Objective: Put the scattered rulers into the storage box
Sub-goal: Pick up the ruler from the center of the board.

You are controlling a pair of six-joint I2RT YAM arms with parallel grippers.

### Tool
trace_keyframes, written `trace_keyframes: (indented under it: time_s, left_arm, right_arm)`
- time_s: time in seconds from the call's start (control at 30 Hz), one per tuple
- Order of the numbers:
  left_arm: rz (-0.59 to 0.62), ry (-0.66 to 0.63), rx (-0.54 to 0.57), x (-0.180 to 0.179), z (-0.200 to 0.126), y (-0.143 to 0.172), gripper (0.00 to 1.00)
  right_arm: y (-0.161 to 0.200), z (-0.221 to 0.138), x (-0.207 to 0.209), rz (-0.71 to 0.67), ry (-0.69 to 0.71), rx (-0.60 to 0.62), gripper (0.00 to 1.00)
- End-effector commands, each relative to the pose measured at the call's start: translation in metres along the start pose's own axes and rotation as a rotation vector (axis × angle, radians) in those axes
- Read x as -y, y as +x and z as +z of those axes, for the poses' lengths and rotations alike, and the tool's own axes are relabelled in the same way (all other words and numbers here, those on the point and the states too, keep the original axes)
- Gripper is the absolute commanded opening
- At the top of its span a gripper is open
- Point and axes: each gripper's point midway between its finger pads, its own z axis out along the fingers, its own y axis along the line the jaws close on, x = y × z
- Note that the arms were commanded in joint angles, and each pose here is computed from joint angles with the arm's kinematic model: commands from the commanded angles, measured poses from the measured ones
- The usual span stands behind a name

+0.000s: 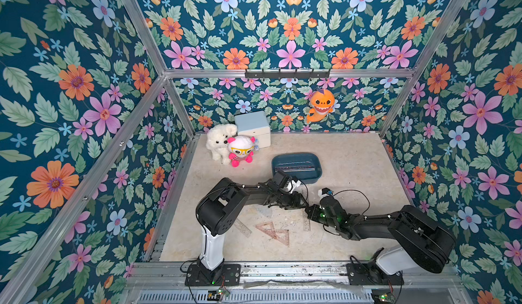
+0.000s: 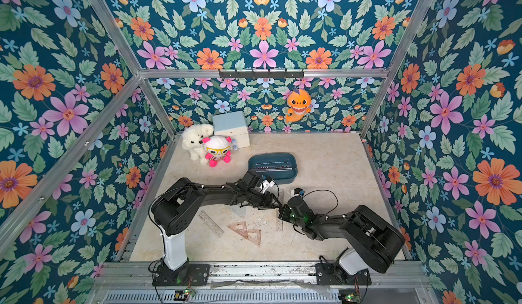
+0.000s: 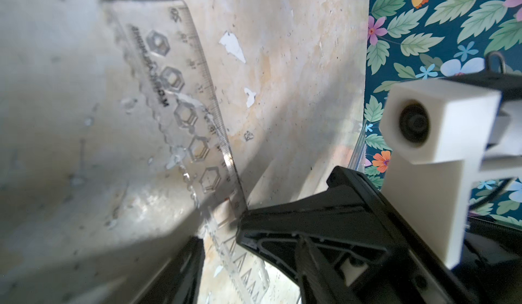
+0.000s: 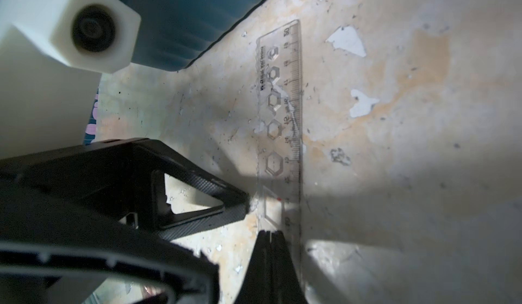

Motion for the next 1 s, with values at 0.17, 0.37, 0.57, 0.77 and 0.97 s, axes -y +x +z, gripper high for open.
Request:
trace_keyframes:
  time_s: [0.17,0.37,0.57,0.77,0.97]
  left_arm:
    - [-0.121,-0.174,-0.055,-0.042,0.0,0.026,0.56]
    - [-0.121,-0.181,-0.052,-0.043,0.0,0.025,0.57]
    - [-0.127,-0.183,-0.052,-0.044,0.0,0.025,0.58]
    - [-0.133,-0.181,-0.066,-0.044,0.005,0.028,0.57]
    - [-0.131,-0.185,-0.064,-0.044,0.004,0.028,0.55]
  right_arm:
    - [0.02,-0.007,0.03,0.017,0.084,-0.063,0.0]
    - [0.022,-0.011,0.033,0.018,0.088,-0.057,0.0]
    - [0.026,-0.004,0.034,0.029,0.07,-0.069,0.0]
    - [0.032,0.0,0.04,0.043,0.069,-0.082,0.0]
    - [0.03,-0.007,0.04,0.035,0.073,-0.074,0.0]
